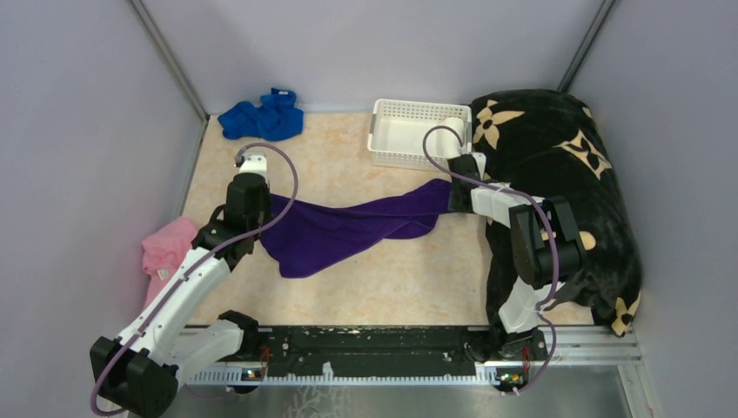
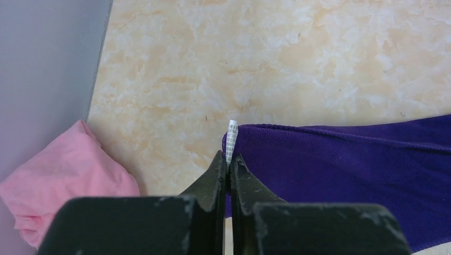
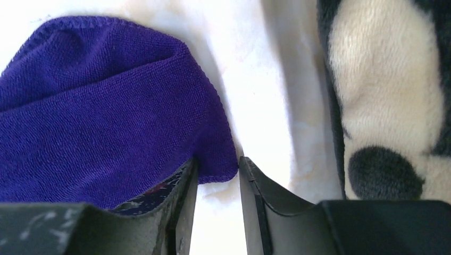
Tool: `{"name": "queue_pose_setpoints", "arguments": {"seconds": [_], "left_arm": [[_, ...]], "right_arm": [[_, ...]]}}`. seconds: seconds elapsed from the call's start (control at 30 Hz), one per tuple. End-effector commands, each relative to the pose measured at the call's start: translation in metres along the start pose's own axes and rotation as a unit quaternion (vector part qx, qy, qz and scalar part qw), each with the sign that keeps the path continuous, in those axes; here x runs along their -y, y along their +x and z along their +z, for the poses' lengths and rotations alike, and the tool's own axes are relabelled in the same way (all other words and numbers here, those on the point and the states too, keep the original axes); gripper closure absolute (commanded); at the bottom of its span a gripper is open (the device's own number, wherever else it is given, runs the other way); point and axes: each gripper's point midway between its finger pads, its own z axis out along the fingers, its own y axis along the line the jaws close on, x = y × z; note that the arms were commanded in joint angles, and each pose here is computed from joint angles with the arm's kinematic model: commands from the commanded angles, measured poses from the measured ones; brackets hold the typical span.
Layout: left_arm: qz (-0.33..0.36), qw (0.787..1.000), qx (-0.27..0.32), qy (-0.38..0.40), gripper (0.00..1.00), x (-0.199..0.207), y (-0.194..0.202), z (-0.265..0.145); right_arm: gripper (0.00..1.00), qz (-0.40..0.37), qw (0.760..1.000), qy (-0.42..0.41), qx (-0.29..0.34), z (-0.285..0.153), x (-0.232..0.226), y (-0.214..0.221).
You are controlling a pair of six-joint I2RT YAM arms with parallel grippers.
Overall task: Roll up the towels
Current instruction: Pick up the towel at the center of the board.
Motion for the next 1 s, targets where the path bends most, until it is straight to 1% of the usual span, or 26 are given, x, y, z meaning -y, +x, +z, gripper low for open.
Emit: {"name": "queue_pose_setpoints", "arguments": {"seconds": [0.0,0.13,0.2,0.27,0.43,0.53,0.63,0.77,0.87,0.97], "left_arm": [[-0.013,1.0,0.01,-0.002,0.95,-0.001,-0.006,0.002],[-0.015,1.0,0.009,-0.006,0.95,-0.003,-0.005,0.003],[-0.019,1.0,0.009,-0.009,0.95,-0.006,-0.007,0.003],[-0.026,1.0,0.011,-0.007,0.95,-0.006,-0.01,0.003],[-0.053,0.998,0.035,-0.004,0.96,-0.013,-0.04,-0.004],[-0.067,0.995,0.067,0.003,0.96,-0.016,-0.068,-0.013],[-0.079,0.992,0.101,0.013,0.96,-0.021,-0.099,-0.03],[-0.092,0.984,0.148,0.029,0.96,-0.032,-0.135,-0.064],[-0.086,0.98,0.174,0.037,0.95,-0.044,-0.147,-0.092],[-0.089,0.975,0.198,0.049,0.94,-0.055,-0.151,-0.122]], "right_arm": [[0.67,0.007,1.0,0.008,-0.02,0.012,0.006,0.003],[0.81,0.008,1.0,-0.004,-0.03,0.008,0.005,0.007],[0.89,0.008,1.0,-0.007,-0.02,0.0,0.006,0.001],[0.99,0.009,1.0,-0.004,-0.004,-0.013,0.009,-0.012],[1.0,0.007,0.997,-0.006,0.07,-0.077,0.022,-0.072],[1.0,0.005,0.992,-0.009,0.124,-0.128,0.033,-0.107],[1.0,0.002,0.985,-0.024,0.173,-0.185,0.045,-0.133],[1.0,0.001,0.976,-0.051,0.214,-0.249,0.059,-0.14],[1.0,-0.001,0.966,-0.084,0.244,-0.295,0.067,-0.135],[1.0,-0.004,0.956,-0.114,0.271,-0.337,0.076,-0.123]]}}
